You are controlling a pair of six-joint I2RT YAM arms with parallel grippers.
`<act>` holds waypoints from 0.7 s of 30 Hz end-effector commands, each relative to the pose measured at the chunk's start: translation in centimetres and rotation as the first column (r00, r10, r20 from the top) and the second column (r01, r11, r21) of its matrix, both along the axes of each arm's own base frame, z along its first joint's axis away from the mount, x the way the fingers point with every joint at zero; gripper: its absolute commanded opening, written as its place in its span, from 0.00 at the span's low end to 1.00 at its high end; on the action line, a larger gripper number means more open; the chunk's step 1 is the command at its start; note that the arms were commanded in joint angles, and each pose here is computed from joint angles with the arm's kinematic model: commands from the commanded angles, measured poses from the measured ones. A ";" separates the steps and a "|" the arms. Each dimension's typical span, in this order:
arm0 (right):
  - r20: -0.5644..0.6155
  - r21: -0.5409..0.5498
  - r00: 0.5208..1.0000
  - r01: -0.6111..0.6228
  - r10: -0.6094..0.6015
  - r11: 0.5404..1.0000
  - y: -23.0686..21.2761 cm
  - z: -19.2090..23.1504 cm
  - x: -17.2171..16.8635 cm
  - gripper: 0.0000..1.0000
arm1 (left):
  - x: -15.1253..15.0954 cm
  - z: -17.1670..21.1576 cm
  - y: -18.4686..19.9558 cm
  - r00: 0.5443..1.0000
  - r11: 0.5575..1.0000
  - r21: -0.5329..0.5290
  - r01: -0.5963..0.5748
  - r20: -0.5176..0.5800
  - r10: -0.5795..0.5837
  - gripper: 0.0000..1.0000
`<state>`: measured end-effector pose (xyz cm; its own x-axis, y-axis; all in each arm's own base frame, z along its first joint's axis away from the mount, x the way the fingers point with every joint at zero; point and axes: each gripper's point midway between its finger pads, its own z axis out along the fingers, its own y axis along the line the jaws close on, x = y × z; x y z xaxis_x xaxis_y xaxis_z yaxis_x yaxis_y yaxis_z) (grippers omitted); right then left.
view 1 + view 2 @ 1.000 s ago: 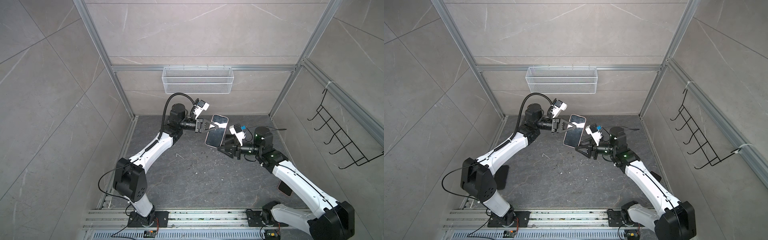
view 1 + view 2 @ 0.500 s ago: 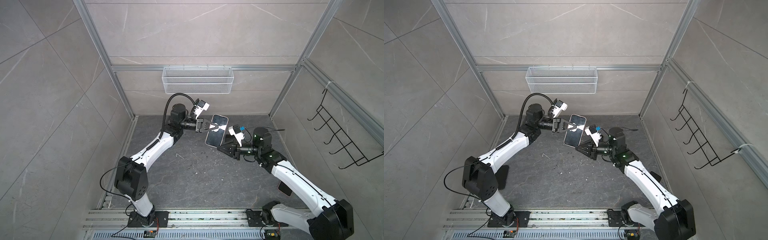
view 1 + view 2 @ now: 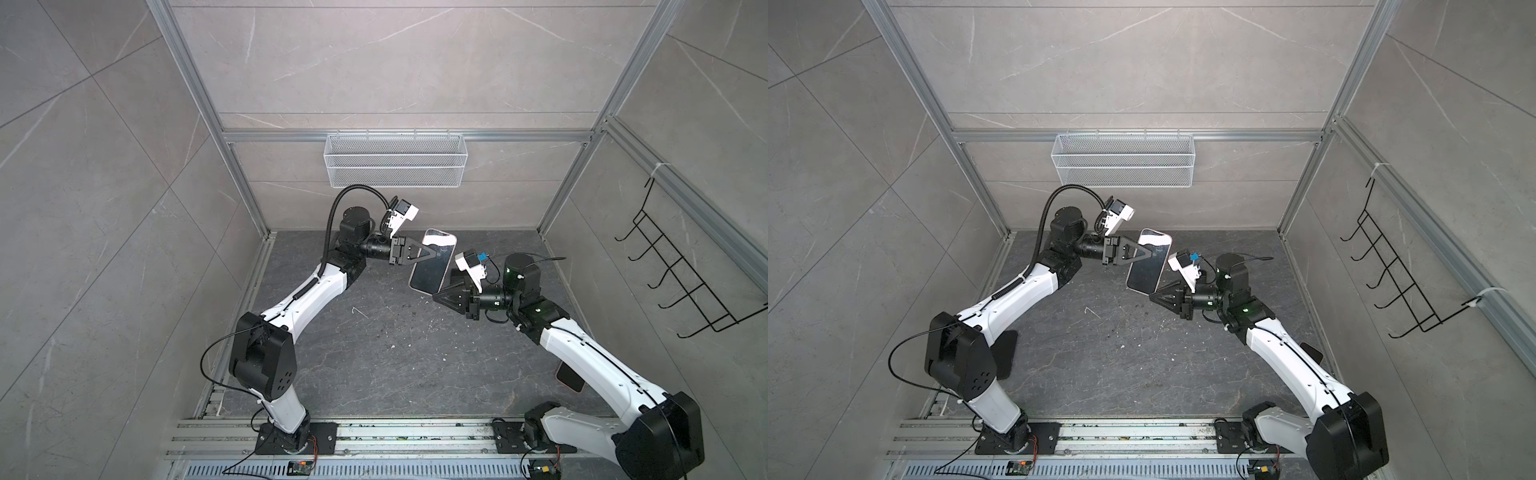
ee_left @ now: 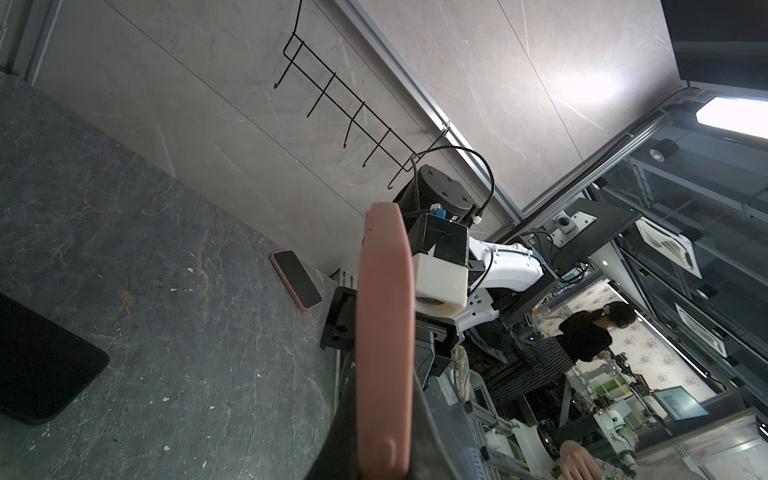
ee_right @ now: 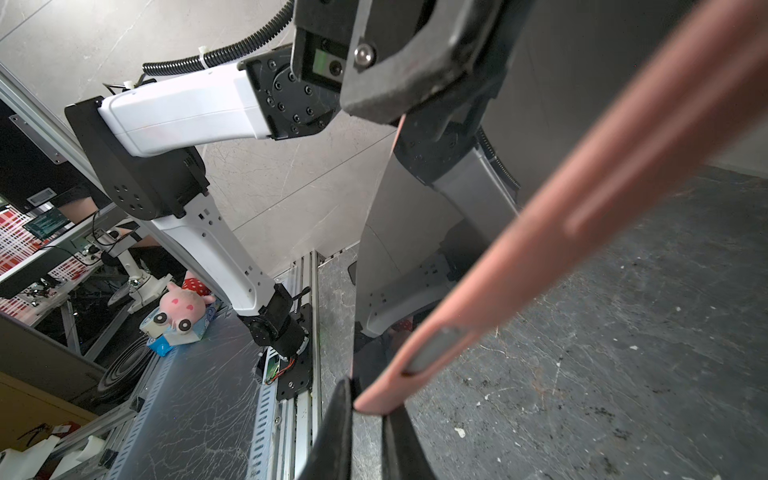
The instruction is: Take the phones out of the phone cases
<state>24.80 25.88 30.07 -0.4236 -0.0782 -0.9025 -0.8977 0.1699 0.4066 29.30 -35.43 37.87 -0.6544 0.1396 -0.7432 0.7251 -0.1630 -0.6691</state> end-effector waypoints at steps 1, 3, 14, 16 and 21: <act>0.085 0.007 0.996 0.031 -0.031 0.999 0.3 0.5 1.2 0.00 | -1.6 2.5 -1.1 0.998 0.997 -0.047 0.055 0.026 -0.054 0.00; 0.136 0.024 0.990 0.042 -0.045 0.999 0.3 0.9 1.5 0.00 | -1.7 2.5 -1.8 0.998 0.996 -0.063 0.065 0.008 -0.065 0.00; 0.333 0.006 0.906 0.276 -0.262 0.961 -1.1 -0.2 5.8 0.00 | -1.2 2.8 -4.8 0.953 0.982 -0.184 0.038 -0.288 -0.091 0.00; 0.336 0.019 0.884 0.339 -0.325 0.941 -1.5 -1.0 6.9 0.00 | -0.3 3.2 -5.0 0.929 0.977 -0.211 0.008 -0.360 -0.086 0.00; 0.331 0.047 0.837 0.448 -0.437 0.893 -2.7 -2.4 8.3 0.00 | 0.2 2.7 -5.6 0.903 0.980 -0.198 -0.026 -0.426 -0.062 0.00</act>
